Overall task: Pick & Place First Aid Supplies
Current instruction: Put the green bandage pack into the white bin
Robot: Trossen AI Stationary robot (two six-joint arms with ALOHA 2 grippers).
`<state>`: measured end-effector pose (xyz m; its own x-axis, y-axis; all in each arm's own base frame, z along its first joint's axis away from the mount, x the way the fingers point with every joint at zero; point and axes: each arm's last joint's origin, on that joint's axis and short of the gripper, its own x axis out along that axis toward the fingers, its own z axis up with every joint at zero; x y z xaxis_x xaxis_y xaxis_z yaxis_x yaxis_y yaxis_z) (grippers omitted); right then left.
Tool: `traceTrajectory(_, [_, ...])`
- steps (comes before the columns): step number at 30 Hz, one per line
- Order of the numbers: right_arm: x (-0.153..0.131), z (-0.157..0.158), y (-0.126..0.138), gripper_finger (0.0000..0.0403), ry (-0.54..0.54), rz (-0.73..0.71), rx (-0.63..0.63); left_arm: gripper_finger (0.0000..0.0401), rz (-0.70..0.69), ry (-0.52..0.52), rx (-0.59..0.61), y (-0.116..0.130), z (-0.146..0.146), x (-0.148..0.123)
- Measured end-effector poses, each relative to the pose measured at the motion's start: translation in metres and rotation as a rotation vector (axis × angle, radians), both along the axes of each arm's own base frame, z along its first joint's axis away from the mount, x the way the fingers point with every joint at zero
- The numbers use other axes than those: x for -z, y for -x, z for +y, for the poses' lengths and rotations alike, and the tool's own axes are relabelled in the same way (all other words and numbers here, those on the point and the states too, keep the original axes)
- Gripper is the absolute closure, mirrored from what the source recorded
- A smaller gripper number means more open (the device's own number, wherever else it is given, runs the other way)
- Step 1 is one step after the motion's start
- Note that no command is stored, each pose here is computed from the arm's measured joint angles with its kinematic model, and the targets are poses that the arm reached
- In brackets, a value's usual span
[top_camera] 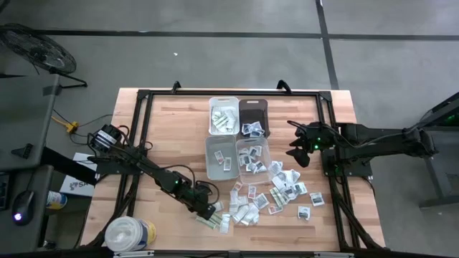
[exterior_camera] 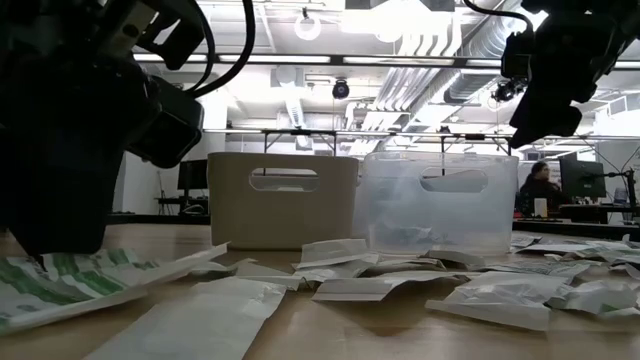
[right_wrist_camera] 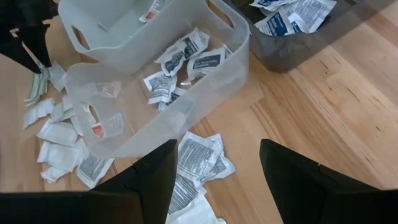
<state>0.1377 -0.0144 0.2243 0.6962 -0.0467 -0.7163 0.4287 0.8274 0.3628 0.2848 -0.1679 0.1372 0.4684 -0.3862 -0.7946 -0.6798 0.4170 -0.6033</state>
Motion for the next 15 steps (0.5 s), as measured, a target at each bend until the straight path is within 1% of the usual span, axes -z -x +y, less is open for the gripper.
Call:
traceTrajectory(12, [-0.0001,-0.0001,0.0,0.0181,0.001,0.0,0.0,0.0393,-0.008,0.002,0.044,0.0002,-0.0007,-0.0002])
traceTrajectory(15, [-0.0001,0.0,0.0,0.0181,0.001,0.0,0.0,0.0397,-0.016,-0.006,0.058,0.0001,-0.0007,-0.0003])
